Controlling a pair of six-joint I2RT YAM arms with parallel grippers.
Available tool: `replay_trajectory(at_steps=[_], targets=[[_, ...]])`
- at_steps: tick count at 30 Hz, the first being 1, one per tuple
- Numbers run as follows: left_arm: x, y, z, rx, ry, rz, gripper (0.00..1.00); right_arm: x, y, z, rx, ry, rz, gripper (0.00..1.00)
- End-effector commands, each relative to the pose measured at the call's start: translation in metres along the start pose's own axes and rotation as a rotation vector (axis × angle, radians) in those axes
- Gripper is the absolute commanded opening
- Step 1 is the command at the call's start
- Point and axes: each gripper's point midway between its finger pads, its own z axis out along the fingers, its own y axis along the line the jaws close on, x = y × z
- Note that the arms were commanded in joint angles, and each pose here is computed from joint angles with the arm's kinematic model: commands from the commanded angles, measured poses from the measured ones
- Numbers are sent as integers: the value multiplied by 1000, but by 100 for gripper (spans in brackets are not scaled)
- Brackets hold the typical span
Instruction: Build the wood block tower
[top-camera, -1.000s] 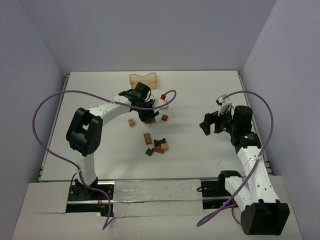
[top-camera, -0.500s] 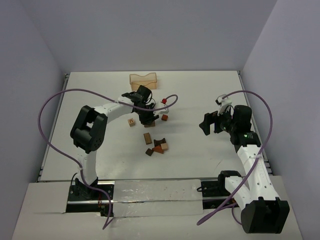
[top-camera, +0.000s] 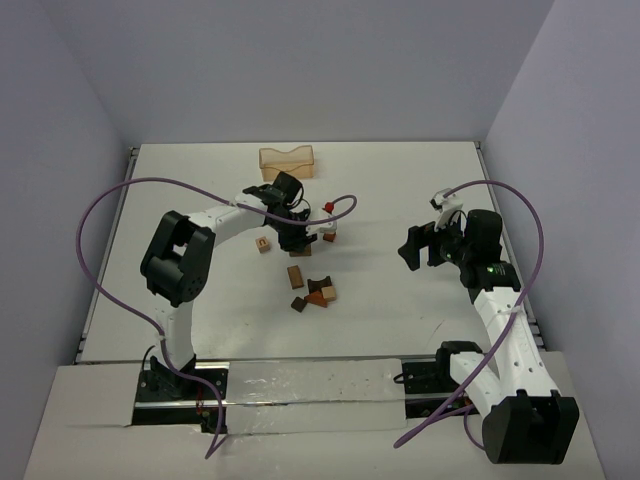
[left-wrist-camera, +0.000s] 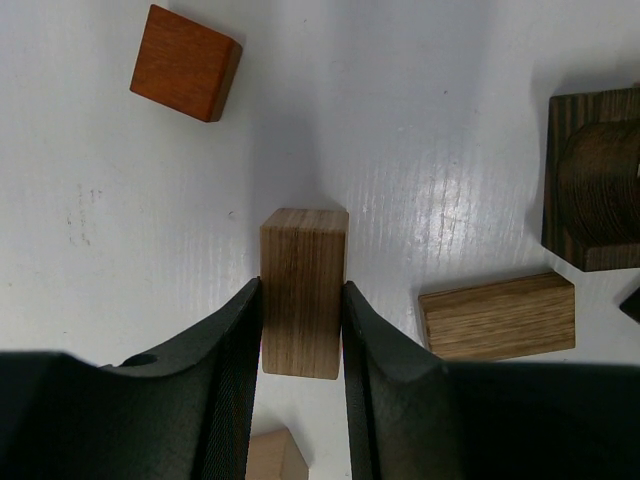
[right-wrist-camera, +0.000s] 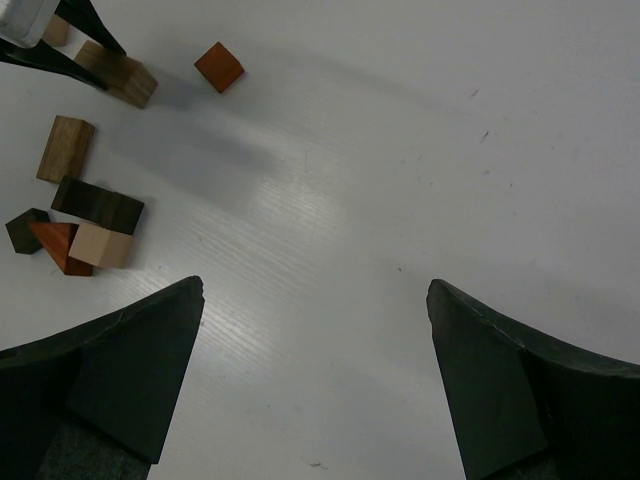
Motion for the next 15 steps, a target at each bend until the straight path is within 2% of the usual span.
replay_trajectory(at_steps=[1,3,8,12,15], targets=[[0,-9,4,63,-19,23,20,-24,-1,-5,3,-54,-36,100],[1,-10,4,65,-18,24,25,-24,-1,-5,2,-56,-37,100],[1,-10,3,68,-15,26,51,-24,-1,-5,2,-52,-35,100],[-9,-3,-6,45,-33,23,60,-23,-1,-5,1,-54,-37,100],[-31,7,-30,25,-99,-7,73,-25,0,-6,-1,-60,-40,100]])
